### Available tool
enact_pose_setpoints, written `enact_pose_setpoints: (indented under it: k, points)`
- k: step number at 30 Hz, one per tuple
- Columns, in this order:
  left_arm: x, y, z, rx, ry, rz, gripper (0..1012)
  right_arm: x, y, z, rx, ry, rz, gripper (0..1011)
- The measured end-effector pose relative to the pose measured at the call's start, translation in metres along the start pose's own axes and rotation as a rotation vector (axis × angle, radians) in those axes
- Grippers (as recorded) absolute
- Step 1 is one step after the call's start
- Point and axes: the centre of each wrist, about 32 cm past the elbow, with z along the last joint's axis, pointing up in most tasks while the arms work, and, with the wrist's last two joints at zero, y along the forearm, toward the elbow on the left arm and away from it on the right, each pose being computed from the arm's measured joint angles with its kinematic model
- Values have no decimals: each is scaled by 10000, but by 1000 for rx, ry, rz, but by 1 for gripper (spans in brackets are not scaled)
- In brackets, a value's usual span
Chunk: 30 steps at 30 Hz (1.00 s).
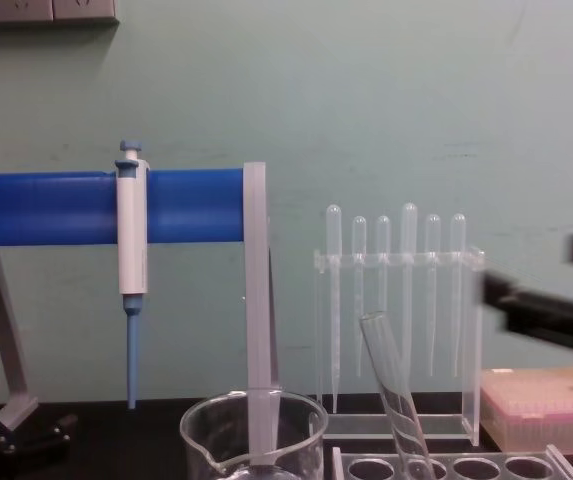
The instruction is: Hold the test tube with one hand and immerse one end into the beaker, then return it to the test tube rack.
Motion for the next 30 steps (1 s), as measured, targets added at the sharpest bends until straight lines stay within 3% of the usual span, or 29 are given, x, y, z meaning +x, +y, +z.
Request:
enact_pose_setpoints:
  k: [5,9,10,15,19,23,30]
  points:
    - [0,0,0,0,0,0,1000,130,-160,-43,-55,-27,-165,1000]
    - [0,0,0,0,0,0,1000,186,-157,-216,-122,-41,-249,1000]
    - [0,0,0,0,0,0,1000,202,-138,-309,-151,-46,-270,1000]
    - [0,0,0,0,0,0,1000,210,-74,-606,-241,-54,-291,1002]
    - [0,0,0,0,0,0,1000,186,-30,-722,-291,-54,-279,1000]
    - [1,0,0,0,0,0,1000,181,6,-730,-318,-62,-266,1002]
    - [1,0,0,0,0,0,1000,180,1,-727,-310,-60,-264,1002]
